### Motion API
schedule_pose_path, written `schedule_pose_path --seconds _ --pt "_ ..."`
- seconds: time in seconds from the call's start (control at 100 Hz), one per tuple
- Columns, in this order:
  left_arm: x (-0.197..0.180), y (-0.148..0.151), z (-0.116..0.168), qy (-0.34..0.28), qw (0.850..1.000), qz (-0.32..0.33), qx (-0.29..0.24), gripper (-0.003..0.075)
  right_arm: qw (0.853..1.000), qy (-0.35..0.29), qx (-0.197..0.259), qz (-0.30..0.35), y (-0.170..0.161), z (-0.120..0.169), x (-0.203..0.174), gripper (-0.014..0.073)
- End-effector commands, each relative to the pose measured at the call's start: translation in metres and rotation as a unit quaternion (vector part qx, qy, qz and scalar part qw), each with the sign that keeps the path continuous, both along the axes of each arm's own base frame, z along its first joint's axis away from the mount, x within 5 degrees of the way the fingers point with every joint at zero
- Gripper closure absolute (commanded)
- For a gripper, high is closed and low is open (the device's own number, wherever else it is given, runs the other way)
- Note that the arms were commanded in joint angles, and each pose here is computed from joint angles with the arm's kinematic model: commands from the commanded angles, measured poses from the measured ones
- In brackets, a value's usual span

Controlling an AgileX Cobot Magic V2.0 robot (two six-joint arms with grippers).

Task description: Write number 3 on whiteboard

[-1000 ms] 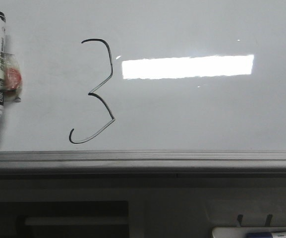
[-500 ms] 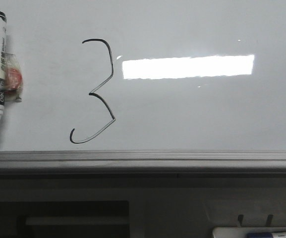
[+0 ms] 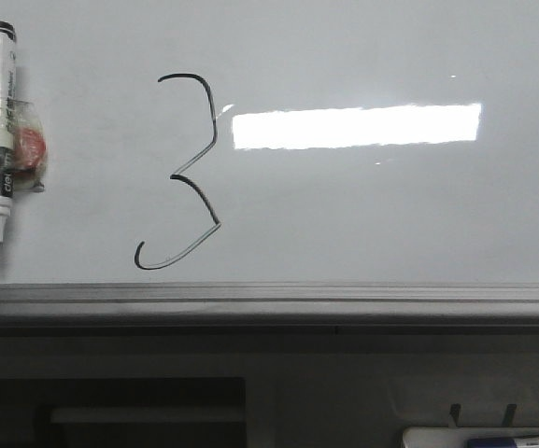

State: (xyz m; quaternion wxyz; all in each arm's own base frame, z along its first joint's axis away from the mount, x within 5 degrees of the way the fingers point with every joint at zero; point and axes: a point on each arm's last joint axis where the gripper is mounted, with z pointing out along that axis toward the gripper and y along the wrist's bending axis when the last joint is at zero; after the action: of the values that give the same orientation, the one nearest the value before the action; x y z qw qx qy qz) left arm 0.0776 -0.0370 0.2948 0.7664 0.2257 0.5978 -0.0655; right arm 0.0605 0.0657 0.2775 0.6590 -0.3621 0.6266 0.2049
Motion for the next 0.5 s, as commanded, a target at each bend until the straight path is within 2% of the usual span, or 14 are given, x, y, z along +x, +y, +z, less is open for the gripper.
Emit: schedule_pose_path --seconds 0.0,0.22,0.32,0.4,0.49 --pt "-0.002 0.006 0.010 -0.007 0.999 0.021 -0.037 0.0741 0.999 -0.022 0.027 -0.020 -0.003 0.013 0.003 0.0636" --pt "-0.019 0.027 0.004 0.000 0.991 0.131 -0.020 0.0741 0.999 -0.022 0.027 -0.020 -0.003 0.013 0.003 0.0636" --pt "-0.025 0.032 0.001 0.014 0.984 0.169 -0.047 0.0741 0.999 -0.022 0.027 -0.020 -0.003 0.013 0.003 0.0636" --pt "-0.027 0.036 -0.004 0.013 0.979 0.200 -0.048 0.0741 0.999 -0.022 0.027 -0.020 -0.003 0.013 0.003 0.0636" --pt "-0.027 0.038 -0.013 0.021 0.974 0.213 -0.068 0.0741 0.999 -0.022 0.027 -0.020 -0.003 0.013 0.003 0.0636"
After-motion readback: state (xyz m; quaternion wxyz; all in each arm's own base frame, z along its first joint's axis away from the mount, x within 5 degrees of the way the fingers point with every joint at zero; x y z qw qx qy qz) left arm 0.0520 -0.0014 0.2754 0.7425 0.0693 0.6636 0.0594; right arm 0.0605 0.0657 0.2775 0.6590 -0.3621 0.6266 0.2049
